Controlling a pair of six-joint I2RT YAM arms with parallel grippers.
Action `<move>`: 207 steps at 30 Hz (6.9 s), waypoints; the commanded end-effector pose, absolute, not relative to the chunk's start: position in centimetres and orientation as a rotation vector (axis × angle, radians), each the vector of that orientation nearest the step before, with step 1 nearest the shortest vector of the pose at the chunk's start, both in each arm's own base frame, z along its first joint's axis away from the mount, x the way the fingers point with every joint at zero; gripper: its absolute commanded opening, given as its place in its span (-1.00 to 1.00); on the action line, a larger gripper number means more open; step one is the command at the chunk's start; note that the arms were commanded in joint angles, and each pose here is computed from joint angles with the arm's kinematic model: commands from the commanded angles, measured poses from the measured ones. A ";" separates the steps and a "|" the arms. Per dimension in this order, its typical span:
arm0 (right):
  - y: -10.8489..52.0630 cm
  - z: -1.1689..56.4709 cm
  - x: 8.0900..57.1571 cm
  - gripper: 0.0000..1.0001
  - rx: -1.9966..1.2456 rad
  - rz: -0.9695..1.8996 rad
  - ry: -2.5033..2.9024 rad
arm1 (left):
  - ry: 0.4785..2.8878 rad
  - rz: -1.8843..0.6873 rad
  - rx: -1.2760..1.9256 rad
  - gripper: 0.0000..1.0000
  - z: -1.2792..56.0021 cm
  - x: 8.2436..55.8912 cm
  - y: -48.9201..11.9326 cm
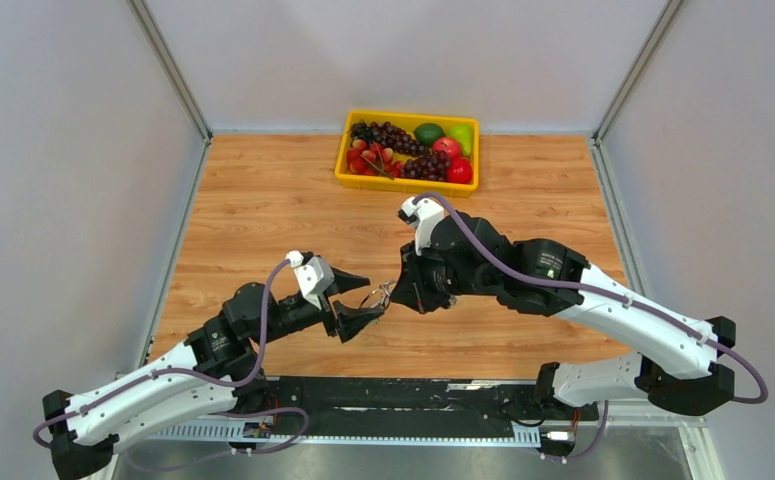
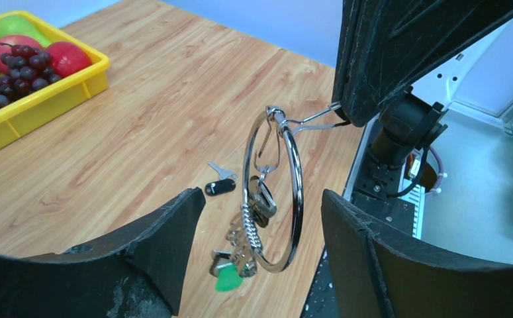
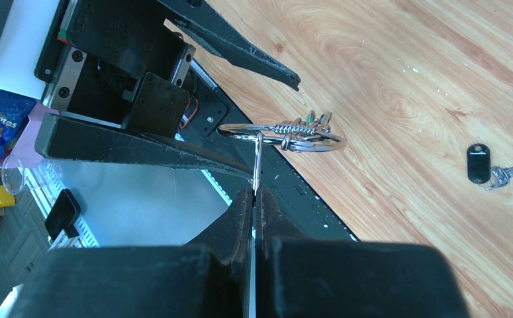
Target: Put the keys on the keyring
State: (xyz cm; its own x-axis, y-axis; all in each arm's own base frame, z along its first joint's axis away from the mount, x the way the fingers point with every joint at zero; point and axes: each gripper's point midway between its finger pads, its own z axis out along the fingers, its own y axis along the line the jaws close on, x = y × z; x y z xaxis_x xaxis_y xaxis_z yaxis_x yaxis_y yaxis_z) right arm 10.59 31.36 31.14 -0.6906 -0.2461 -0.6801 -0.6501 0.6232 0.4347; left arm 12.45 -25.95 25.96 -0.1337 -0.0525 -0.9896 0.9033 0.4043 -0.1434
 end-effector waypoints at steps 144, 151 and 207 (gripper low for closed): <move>37.9 35.5 10.4 -0.79 -0.781 0.876 2.030 | 1.326 -1.013 0.810 -0.99 35.3 10.9 -24.3; 37.1 36.9 10.6 -0.28 -0.808 0.761 1.897 | 1.231 -1.035 0.777 -0.99 36.8 10.3 -23.5; 36.1 42.9 3.2 -0.16 -1.172 0.143 0.775 | 1.233 -1.241 0.662 -0.99 40.4 7.2 -20.9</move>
State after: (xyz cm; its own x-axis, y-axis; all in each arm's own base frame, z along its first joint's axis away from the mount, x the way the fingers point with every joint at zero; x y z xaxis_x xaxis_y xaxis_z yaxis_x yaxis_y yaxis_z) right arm 2.87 36.94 39.46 0.7249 -0.3110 -0.6146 -0.5136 0.3506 -0.7831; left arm 8.77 -22.02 37.49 -0.1281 -0.2651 -0.9557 0.9216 0.3241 -0.2135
